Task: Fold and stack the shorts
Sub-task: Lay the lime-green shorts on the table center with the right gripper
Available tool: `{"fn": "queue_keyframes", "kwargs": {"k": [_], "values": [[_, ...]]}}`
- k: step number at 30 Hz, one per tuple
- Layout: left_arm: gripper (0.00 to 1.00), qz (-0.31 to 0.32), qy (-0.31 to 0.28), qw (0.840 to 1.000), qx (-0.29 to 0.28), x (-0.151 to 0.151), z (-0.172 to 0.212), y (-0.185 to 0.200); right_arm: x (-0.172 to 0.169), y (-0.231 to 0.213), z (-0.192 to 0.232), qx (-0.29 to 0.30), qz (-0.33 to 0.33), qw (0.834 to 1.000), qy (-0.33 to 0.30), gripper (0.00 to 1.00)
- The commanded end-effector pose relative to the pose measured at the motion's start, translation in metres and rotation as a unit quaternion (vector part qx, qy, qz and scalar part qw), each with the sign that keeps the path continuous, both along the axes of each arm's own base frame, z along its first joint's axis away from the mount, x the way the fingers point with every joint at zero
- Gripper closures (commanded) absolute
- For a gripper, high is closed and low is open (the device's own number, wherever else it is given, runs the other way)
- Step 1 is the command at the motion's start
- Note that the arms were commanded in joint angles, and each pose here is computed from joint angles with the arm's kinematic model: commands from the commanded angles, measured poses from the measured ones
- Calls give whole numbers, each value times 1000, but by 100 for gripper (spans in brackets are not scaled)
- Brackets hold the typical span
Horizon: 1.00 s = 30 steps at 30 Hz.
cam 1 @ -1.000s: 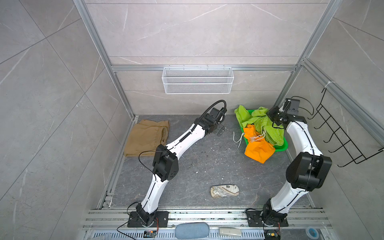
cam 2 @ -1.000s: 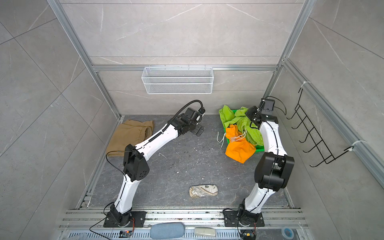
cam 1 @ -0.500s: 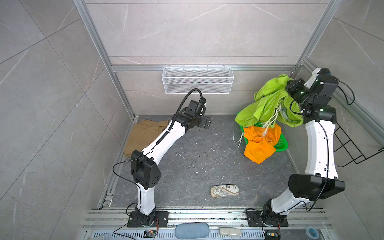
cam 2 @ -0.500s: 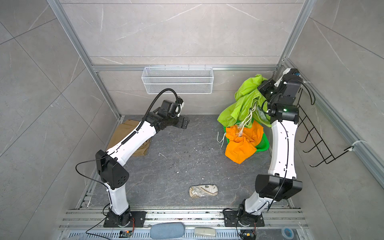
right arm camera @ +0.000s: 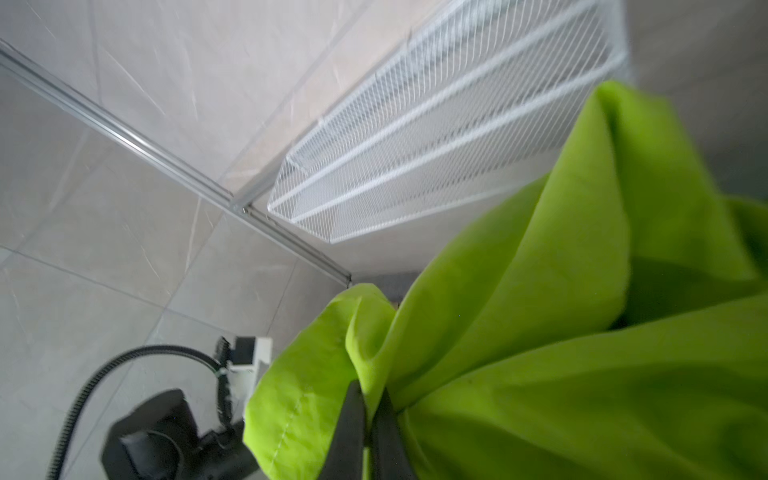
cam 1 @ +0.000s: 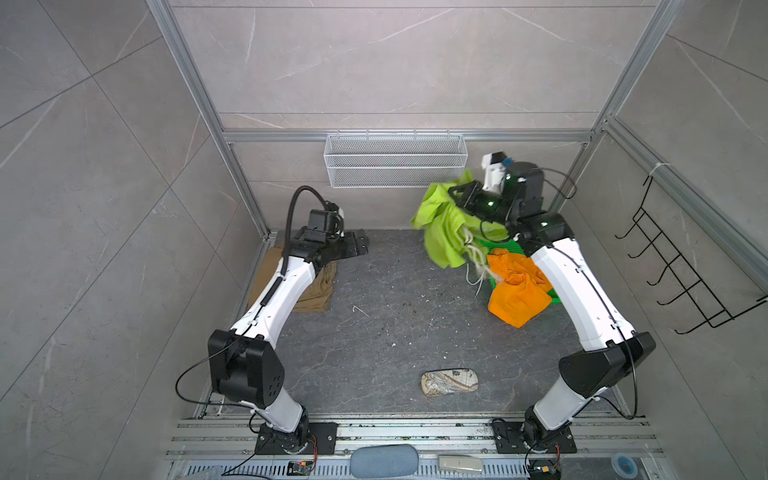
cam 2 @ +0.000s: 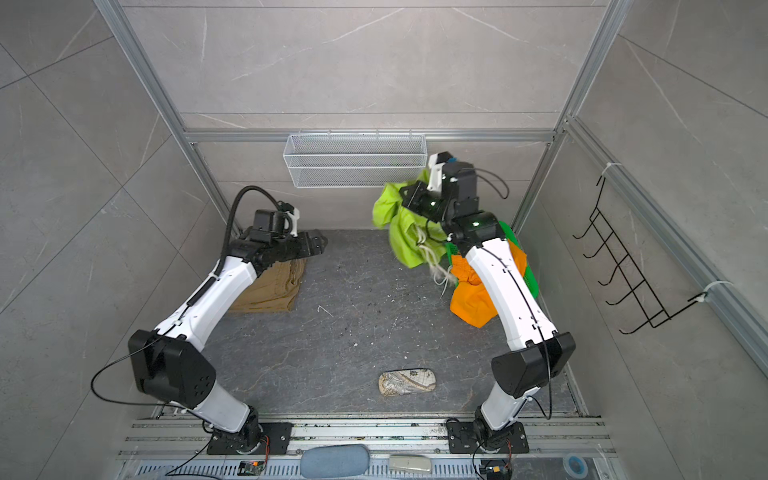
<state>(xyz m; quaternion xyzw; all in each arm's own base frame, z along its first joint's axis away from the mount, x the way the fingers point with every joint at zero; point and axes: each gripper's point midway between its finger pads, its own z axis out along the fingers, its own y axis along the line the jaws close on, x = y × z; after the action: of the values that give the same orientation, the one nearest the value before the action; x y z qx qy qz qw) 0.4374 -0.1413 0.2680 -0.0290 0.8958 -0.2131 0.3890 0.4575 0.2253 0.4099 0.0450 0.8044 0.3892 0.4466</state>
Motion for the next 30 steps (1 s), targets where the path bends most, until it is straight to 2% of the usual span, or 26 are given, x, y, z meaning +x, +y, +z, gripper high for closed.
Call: {"fn": "queue_keyframes", "kwargs": {"k": [1,3,5,7,9,12,14,20,25,28,30], "values": [[0,-11,-13,998,-58,-12,17,-6,20,-11,-64,-20,-35,998,49,100],[0,-12,-2,998,-54,-19,6,-4,24,-17,-119,-60,-47,992,99,90],[0,-15,11,998,-56,-23,-5,-5,19,-22,-159,-94,-41,985,141,74],[0,-19,27,998,-62,-26,-16,-7,8,-23,-183,-113,-25,980,163,60],[0,-22,45,996,-68,-28,-29,-10,-6,-22,-203,-122,-5,976,178,42],[0,-23,70,994,-78,-30,-48,-13,-30,-25,-232,-140,17,968,210,25],[0,-22,81,993,-82,-30,-57,-15,-47,-22,-254,-137,34,962,232,19],[0,-25,111,988,-104,-38,-80,-26,-95,13,-312,-113,79,950,281,17],[0,-25,131,985,-112,-44,-93,-32,-117,54,-337,-69,119,946,295,20],[0,-29,139,983,-116,-48,-97,-38,-117,68,-345,-57,127,945,295,26],[0,-32,141,983,-116,-49,-98,-42,-112,70,-352,-53,120,945,299,35]]}}
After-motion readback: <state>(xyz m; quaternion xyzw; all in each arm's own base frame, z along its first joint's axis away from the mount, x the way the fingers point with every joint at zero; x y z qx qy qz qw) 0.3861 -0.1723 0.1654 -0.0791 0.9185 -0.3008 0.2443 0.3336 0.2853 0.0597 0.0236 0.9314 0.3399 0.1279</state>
